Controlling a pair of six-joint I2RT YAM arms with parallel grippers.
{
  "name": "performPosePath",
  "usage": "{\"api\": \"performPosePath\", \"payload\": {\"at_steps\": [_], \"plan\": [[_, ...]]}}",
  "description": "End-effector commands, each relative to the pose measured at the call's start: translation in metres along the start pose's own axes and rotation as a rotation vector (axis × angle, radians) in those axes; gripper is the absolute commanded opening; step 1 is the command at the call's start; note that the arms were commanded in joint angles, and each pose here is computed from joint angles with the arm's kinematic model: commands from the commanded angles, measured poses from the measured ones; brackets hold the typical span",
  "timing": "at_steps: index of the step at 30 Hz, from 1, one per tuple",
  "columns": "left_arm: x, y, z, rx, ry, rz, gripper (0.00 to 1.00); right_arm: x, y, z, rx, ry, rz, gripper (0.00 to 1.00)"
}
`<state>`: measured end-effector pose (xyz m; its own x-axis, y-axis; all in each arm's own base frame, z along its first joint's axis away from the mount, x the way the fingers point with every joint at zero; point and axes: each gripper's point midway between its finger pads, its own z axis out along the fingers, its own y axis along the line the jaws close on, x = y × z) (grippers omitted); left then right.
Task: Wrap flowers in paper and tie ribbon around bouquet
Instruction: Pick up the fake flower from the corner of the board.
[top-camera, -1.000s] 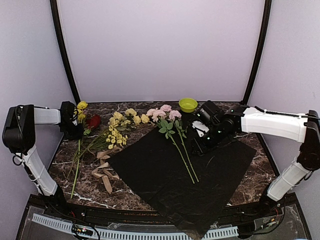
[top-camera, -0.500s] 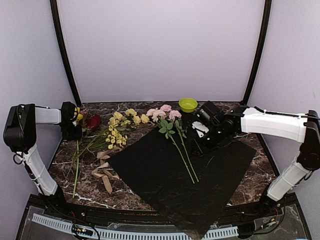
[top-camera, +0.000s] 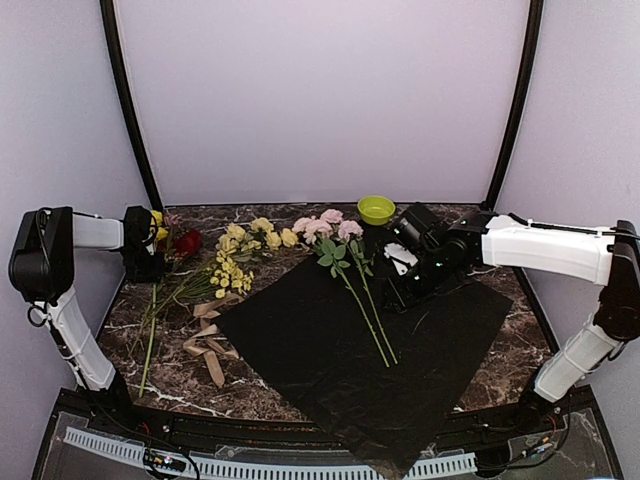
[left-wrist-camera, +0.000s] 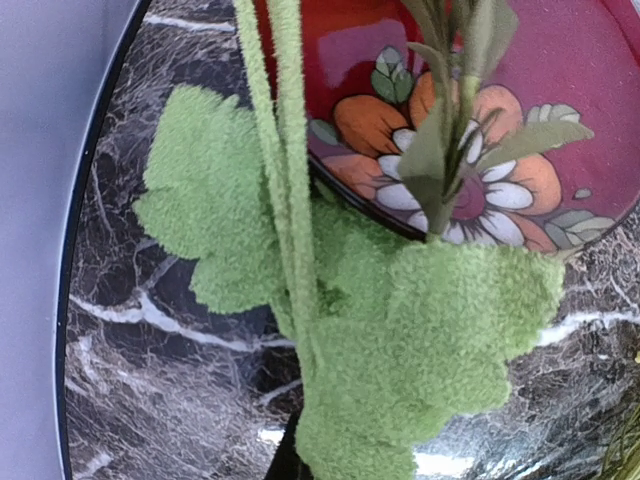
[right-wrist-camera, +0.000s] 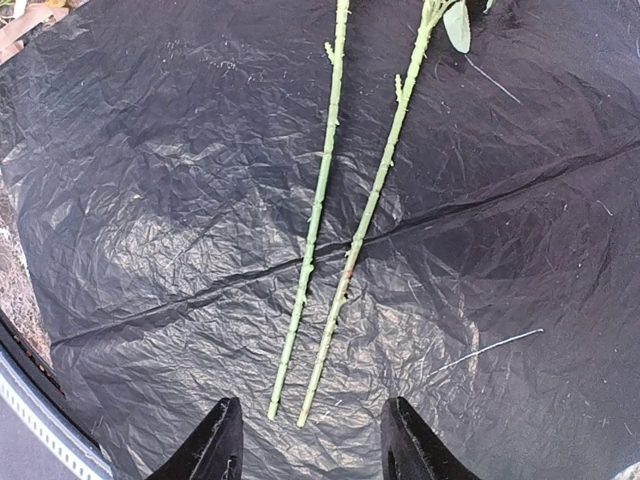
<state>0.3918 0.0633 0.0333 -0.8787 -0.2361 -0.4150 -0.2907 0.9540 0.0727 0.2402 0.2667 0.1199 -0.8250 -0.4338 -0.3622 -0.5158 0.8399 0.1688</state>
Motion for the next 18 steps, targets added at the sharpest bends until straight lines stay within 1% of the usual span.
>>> {"api": "performPosePath", "payload": {"at_steps": [1,4,8,11,14,16,18], "plan": [[0.005,0.005,0.0,-0.018,0.009,0.013,0.0,0.002,0.002,-0.003,-0.007,-0.01,-0.008,0.48],[-0.008,0.008,-0.016,-0.027,-0.047,-0.005,0.0,0.003,0.002,-0.004,-0.006,-0.008,-0.009,0.48],[-0.036,0.015,-0.064,-0.016,-0.234,-0.061,0.0,0.001,0.003,-0.009,-0.01,-0.023,-0.004,0.48],[-0.058,0.02,-0.123,0.012,-0.432,-0.098,0.0,-0.003,0.004,-0.016,-0.012,-0.042,-0.002,0.48],[-0.073,0.035,-0.176,-0.028,-0.611,-0.118,0.0,-0.011,0.005,-0.024,-0.012,-0.07,0.002,0.48],[-0.083,0.045,-0.219,-0.052,-0.762,-0.122,0.0,-0.016,0.007,-0.029,-0.015,-0.089,0.001,0.48],[-0.088,0.048,-0.263,-0.04,-0.916,-0.117,0.0,-0.021,0.009,-0.034,-0.024,-0.113,0.002,0.48]]}}
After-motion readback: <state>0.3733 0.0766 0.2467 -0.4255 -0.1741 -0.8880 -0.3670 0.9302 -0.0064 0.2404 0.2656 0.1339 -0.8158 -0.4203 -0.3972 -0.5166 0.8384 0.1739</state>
